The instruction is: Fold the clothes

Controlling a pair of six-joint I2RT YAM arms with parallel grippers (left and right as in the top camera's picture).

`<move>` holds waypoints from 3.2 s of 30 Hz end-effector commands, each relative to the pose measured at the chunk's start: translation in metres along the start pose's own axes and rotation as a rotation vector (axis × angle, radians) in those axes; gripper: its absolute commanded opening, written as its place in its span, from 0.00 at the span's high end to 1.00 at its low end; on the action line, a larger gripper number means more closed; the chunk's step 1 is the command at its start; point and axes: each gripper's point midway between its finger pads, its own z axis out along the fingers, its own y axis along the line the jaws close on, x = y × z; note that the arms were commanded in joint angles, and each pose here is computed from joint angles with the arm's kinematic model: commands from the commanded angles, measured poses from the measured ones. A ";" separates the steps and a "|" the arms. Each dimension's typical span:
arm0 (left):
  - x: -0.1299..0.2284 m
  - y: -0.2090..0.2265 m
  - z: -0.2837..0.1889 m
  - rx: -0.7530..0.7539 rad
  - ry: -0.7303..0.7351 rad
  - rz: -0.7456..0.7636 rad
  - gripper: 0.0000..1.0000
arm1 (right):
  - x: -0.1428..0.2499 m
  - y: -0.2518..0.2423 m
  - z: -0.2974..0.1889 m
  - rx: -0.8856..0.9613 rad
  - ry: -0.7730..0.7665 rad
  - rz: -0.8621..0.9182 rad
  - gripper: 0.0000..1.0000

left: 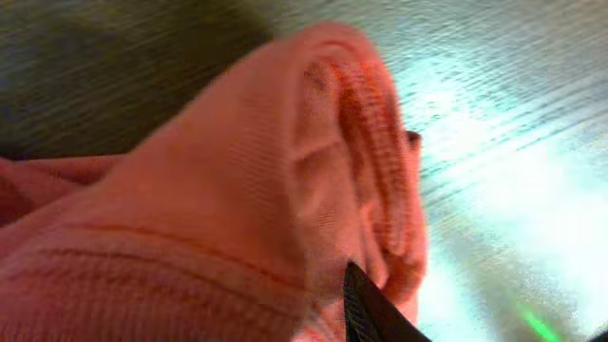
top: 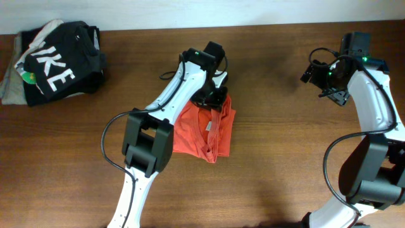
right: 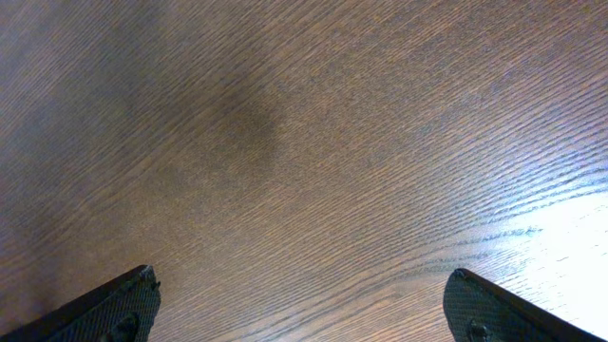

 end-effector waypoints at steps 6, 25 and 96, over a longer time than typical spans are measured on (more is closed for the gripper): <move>-0.009 -0.038 -0.011 0.035 -0.052 0.096 0.72 | -0.005 0.000 -0.008 0.009 -0.028 -0.011 0.01; -0.012 -0.068 0.029 0.044 -0.053 0.175 0.39 | -0.005 -0.001 -0.008 0.009 -0.028 -0.011 0.01; 0.106 -0.047 -0.016 -0.099 0.306 0.126 0.26 | -0.005 -0.001 -0.008 0.009 -0.028 -0.011 0.01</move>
